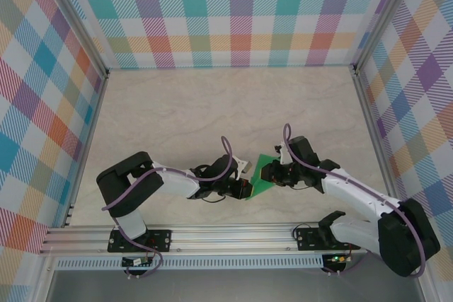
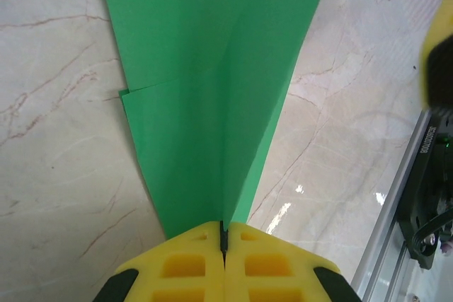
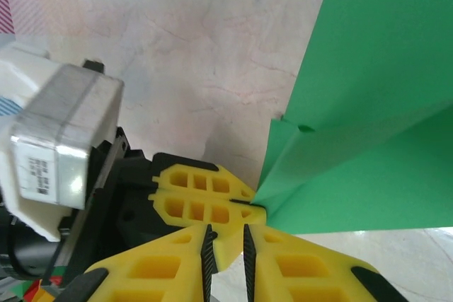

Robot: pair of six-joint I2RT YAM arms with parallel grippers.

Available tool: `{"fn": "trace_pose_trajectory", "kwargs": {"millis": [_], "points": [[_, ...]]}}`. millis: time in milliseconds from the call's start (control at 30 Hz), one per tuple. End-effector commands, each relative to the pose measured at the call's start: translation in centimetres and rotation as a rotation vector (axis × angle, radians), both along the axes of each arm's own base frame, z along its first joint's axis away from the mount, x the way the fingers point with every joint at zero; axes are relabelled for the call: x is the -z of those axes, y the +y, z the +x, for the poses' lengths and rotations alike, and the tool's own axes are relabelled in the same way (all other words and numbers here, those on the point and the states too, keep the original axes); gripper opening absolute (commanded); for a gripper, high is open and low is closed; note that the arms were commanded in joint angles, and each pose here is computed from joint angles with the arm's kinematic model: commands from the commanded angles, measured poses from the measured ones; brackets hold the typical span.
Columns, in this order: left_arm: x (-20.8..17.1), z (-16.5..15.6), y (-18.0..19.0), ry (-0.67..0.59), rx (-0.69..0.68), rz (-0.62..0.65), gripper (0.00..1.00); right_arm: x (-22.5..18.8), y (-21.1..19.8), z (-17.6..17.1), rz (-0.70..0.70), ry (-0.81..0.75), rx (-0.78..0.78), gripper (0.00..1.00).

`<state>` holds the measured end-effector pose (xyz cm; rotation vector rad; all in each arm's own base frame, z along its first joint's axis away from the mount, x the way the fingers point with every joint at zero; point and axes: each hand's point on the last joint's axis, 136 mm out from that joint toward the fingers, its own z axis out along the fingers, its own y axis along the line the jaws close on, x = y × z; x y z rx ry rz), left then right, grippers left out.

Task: Fold a paper plane with a square sheet of paper (pick it up from the middle)
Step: Fourth fold the wing at the center of the table.

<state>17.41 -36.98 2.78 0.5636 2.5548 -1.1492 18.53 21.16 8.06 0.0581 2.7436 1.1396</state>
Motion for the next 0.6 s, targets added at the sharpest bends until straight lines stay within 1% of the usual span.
{"fn": "trace_pose_trajectory", "kwargs": {"millis": [0,100,233,333,467,567], "points": [[0.3,0.3,0.2,0.016,-0.008,-0.01,0.01,0.5,0.7,-0.5,0.036,0.039,-0.036,0.21],[0.6,0.2,0.3,0.013,0.013,0.021,0.05,1.1,0.9,0.2,0.012,0.055,-0.028,0.23],[0.7,0.1,0.3,-0.002,0.041,0.05,0.14,1.6,0.8,1.4,-0.036,0.063,-0.006,0.23],[0.0,0.3,0.0,-0.032,0.051,0.068,0.21,1.7,0.7,1.9,-0.054,0.058,0.008,0.22],[-1.1,0.9,-0.4,-0.078,0.052,0.075,0.24,1.5,0.3,2.0,-0.065,0.039,0.029,0.23],[-1.3,1.4,-0.6,-0.099,0.043,0.086,0.24,1.2,0.2,2.0,-0.066,0.034,0.033,0.24]]}}
